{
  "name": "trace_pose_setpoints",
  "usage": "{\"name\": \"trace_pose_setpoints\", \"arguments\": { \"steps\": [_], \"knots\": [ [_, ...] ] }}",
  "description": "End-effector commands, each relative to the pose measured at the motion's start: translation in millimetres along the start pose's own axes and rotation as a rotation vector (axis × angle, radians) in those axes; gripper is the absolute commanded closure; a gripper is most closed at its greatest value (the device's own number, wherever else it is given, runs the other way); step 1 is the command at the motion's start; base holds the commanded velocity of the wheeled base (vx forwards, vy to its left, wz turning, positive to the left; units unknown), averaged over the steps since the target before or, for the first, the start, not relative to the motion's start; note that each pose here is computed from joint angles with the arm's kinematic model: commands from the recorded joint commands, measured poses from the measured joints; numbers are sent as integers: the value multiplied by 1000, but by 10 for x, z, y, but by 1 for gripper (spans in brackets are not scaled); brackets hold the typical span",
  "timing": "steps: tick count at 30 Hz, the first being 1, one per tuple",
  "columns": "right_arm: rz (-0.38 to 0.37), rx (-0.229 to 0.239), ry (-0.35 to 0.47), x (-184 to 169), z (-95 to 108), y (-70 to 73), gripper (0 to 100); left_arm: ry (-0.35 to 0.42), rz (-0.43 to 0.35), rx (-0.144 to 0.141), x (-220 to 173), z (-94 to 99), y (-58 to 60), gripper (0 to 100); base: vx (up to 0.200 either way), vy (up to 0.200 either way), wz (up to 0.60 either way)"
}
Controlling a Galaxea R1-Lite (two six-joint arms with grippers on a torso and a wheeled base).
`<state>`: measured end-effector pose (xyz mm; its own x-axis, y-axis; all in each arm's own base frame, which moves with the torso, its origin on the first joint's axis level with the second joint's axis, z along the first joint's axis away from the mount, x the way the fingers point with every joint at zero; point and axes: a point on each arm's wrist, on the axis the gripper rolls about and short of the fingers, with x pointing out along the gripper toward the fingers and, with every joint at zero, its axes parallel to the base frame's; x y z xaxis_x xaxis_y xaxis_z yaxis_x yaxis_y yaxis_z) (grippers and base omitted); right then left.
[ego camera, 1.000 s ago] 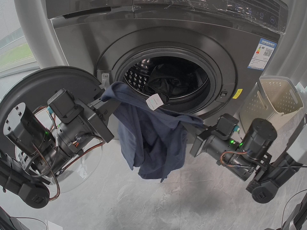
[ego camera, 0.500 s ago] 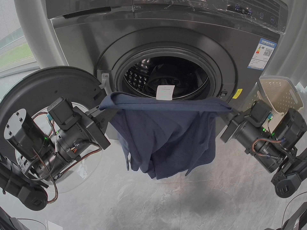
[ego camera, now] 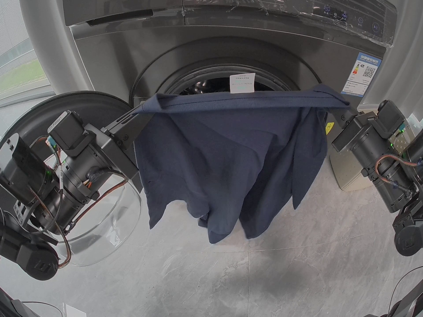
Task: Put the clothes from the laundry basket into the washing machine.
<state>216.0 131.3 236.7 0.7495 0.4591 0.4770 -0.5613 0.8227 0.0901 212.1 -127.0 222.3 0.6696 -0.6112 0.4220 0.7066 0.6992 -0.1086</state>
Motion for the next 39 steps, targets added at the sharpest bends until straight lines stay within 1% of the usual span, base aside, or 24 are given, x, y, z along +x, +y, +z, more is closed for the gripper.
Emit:
{"name": "trace_pose_setpoints", "arguments": {
  "steps": [1,7,12,21,23,24,25,26,27,28,29,30,31,32,33,35,36,39],
  "knots": [
    [17,-1,-30,-25,102,18,100,-24,-5,18,12,59,-14,100,0,0,0],
    [23,-3,-33,-53,128,22,100,-41,-1,28,39,92,-11,100,0,0,0],
    [31,-2,-31,-56,124,27,100,-46,12,27,46,93,-10,100,0,0,0],
    [31,0,-18,-70,100,28,100,-42,5,23,59,80,-24,100,0,0,0],
    [28,4,23,-125,23,27,100,-11,-40,-5,72,-10,-147,100,0,0,0],
    [28,4,23,-125,23,27,100,-11,-40,-5,72,-10,-147,100,0,0,0],
    [49,20,65,-158,-73,88,100,25,-89,-37,142,-145,-279,100,0,0,0],
    [65,34,96,-163,-153,134,100,36,-104,-46,193,-204,-315,100,0,0,0],
    [74,47,130,-155,-251,158,100,40,-112,-50,249,-244,-331,100,0,0,0],
    [78,56,175,-139,-401,172,100,38,-120,-53,305,-273,-345,100,0,0,0],
    [78,59,188,-135,-445,174,100,37,-124,-54,320,-278,-353,100,0,0,0],
    [76,70,252,-111,-666,170,100,33,-142,-61,391,-298,-400,100,0,0,0],
    [76,72,264,-105,-713,172,100,30,-145,-62,407,-298,-409,100,0,0,0],
    [81,77,293,-96,-810,188,100,31,-147,-64,446,-310,-411,100,0,0,0],
    [100,90,317,-102,-884,258,100,32,-148,-65,474,-325,-412,100,0,0,0],
    [139,111,337,-124,-935,399,100,34,-150,-65,486,-340,-419,100,0,0,0],
    [151,115,346,-134,-958,441,0,33,-153,-66,493,-341,-424,100,0,0,0],
    [163,106,413,-202,-1119,482,0,34,-160,-71,548,-395,-448,100,0,0,0]
  ]
}}
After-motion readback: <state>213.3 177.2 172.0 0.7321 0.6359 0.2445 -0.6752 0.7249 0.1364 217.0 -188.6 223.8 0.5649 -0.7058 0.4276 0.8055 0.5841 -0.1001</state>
